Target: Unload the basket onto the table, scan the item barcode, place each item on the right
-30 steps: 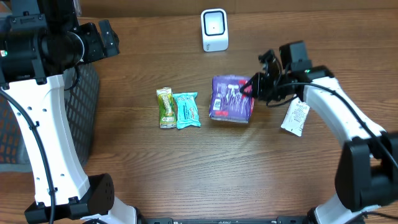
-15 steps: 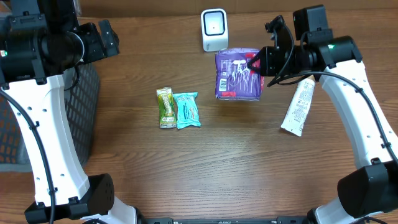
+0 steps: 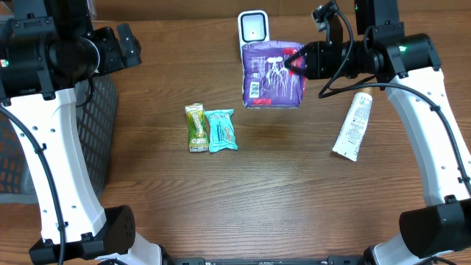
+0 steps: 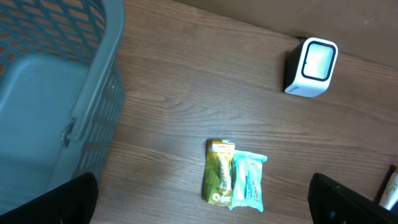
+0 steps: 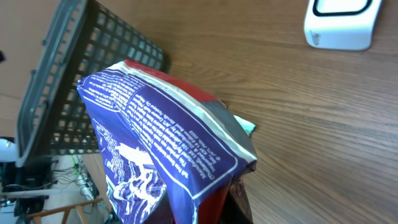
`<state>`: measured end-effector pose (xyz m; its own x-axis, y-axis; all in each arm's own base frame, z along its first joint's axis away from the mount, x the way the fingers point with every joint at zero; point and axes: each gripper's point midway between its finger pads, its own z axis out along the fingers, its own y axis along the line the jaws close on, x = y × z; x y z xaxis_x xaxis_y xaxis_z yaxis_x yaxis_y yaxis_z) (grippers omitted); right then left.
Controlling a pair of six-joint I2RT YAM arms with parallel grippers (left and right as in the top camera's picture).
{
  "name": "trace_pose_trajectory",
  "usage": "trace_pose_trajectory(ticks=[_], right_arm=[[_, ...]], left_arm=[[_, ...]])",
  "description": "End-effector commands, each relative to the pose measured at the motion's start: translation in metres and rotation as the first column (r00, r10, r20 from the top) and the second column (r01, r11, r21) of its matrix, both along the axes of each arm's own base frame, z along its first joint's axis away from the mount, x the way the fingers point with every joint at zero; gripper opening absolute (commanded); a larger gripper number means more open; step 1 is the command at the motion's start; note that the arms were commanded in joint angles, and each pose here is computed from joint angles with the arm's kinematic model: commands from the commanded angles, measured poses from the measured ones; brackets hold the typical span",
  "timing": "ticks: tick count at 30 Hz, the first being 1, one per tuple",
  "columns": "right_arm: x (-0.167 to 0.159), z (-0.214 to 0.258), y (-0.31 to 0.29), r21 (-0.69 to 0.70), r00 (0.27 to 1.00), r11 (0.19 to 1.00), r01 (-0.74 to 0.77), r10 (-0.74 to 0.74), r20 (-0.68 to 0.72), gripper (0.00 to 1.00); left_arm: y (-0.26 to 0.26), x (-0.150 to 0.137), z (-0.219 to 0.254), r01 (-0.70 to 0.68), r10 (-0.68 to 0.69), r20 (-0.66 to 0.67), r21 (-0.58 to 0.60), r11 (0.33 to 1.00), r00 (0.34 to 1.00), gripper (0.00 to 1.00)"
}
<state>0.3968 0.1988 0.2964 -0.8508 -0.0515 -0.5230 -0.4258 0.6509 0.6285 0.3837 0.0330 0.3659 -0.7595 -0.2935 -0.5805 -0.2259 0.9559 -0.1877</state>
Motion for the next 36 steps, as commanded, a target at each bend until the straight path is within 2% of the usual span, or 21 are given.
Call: trace_pose_trajectory(ticks=[1, 13, 28, 36], right_arm=[[-0.008, 0.043, 0.003, 0.052, 0.997, 0.998, -0.019, 0.015, 0.076, 0.09], [0.003, 0.022, -0.011, -0.151, 0.99, 0.982, 0.117, -0.102, 0.1, 0.1], [-0.008, 0.051, -0.003, -0.098, 0.989, 0.992, 0.079, -0.066, 0.131, 0.1], [-0.006, 0.036, -0.007, -0.18, 0.988, 0.977, 0.118, -0.097, 0.123, 0.1]], left_arm=[[-0.002, 0.002, 0.005, 0.022, -0.022, 0.021, 0.007, 1.0, 1.0, 1.0], [-0.002, 0.002, 0.005, 0.022, -0.022, 0.021, 0.007, 1.0, 1.0, 1.0], [-0.002, 0.002, 0.005, 0.022, -0.022, 0.021, 0.007, 1.0, 1.0, 1.0], [-0.002, 0.002, 0.005, 0.022, -0.022, 0.021, 0.007, 1.0, 1.0, 1.0]])
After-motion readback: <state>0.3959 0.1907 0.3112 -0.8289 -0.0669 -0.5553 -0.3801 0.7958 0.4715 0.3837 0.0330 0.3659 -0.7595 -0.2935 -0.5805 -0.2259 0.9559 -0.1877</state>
